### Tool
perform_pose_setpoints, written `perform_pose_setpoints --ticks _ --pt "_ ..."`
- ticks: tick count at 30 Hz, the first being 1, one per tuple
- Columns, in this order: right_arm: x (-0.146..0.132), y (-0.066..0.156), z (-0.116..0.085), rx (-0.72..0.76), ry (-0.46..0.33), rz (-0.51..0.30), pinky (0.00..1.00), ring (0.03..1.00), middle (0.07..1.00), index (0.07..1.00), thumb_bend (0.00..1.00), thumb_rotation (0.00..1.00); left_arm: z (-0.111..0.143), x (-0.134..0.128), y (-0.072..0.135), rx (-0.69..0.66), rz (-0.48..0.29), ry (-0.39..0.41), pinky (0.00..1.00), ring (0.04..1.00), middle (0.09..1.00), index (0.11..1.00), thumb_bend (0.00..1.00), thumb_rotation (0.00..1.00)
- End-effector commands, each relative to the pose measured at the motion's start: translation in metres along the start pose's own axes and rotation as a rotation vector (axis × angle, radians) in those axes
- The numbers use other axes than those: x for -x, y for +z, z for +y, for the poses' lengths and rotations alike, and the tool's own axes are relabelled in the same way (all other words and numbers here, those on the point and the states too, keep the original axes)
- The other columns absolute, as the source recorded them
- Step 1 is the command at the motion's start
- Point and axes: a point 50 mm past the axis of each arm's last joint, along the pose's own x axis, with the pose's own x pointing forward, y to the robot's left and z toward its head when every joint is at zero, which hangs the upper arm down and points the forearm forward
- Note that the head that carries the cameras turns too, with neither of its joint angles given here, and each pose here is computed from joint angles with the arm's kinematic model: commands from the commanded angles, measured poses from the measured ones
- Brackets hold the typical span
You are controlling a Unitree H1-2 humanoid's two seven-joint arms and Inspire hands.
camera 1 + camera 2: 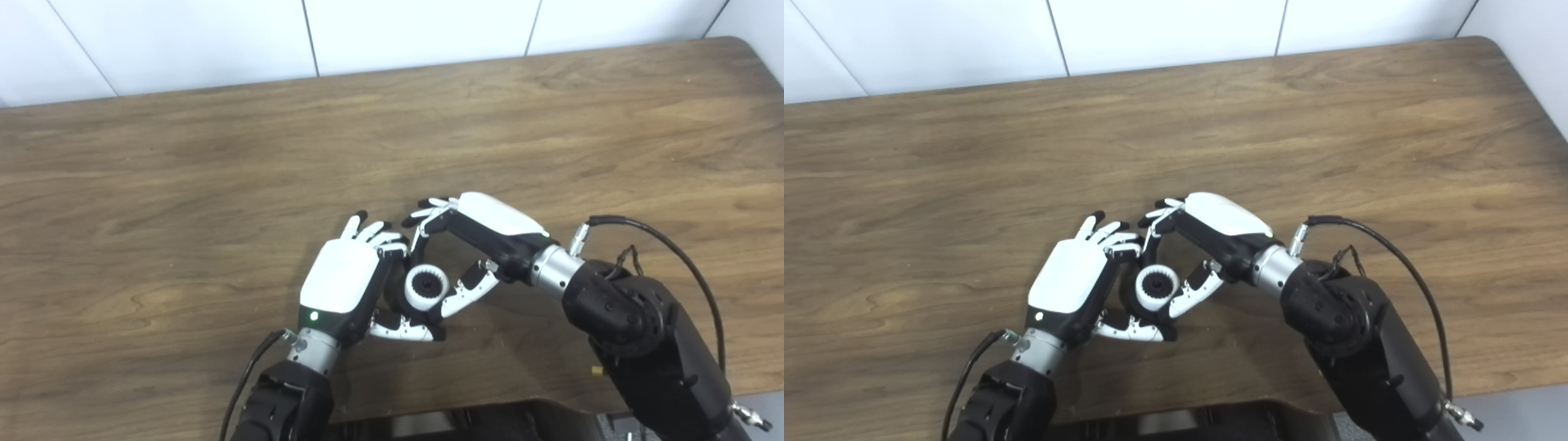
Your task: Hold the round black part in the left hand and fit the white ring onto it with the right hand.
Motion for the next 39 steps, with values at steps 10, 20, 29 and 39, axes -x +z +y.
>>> perform_pose_setpoints --ticks 10,20,29,39 --pt "0.001 0.006 -0.017 0.044 -0.062 -0.038 1.00 0.975 0.864 0.609 1.00 0.19 0.011 -0.007 0.005 -0.005 -0.027 0.072 1.00 0.887 0.775 0.484 0.52 0.05" --pt "0.000 0.005 -0.019 0.050 -0.070 -0.028 1.00 0.971 0.866 0.595 1.00 0.17 0.011 -0.007 0.004 0.000 -0.024 0.067 1.00 0.893 0.778 0.484 0.52 0.05" --pt "0.003 0.003 -0.028 0.057 -0.094 -0.015 1.00 0.972 0.868 0.620 1.00 0.18 0.010 -0.008 0.002 0.000 -0.021 0.066 1.00 0.893 0.778 0.484 0.52 0.05" --pt "0.017 -0.007 -0.046 0.078 -0.142 0.018 0.98 0.956 0.872 0.635 1.00 0.17 0.010 -0.006 -0.001 -0.002 -0.011 0.062 1.00 0.894 0.779 0.485 0.52 0.05"
